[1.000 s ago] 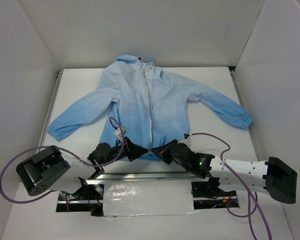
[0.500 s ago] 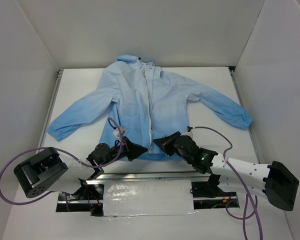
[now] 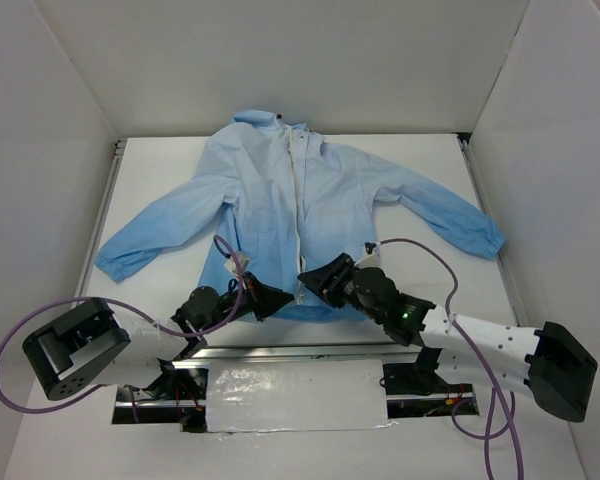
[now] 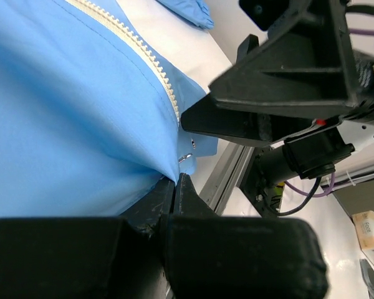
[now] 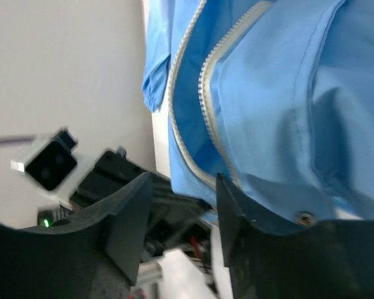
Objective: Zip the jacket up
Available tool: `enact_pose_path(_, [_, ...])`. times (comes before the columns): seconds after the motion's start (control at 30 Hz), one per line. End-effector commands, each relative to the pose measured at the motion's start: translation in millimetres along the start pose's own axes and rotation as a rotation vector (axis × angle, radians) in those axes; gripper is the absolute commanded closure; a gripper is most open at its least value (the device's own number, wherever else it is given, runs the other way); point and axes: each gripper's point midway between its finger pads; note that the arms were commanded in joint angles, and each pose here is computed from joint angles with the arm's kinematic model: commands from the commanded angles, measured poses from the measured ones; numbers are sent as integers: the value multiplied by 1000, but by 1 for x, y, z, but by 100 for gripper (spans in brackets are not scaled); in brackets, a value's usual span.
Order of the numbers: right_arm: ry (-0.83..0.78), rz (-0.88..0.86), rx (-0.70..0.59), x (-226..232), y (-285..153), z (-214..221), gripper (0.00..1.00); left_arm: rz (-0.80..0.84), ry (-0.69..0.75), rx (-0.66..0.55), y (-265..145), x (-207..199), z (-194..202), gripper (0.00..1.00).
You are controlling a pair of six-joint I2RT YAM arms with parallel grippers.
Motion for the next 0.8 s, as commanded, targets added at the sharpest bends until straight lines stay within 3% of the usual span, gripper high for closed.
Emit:
enact_pose_path(0.0, [-180,-168,-19,13,-18,-8,46,62,41,-73,5,-18,-23,100])
enact_pose_path(0.37, [-549,-320,115,6,-30,16,48,120,42,-79,7,-30,-26,100])
enact_pose_path(0.77, [-624,-276,116,-3,-14,10,49,154,35,-73,11,-36,-27,100])
Point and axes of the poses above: each gripper's point midway between its finger pads, its own y axis out along the fingers, its own x axis along the line the jaws close on, z = x × y, and after that the axes turned 4 degrees about y, right-handed
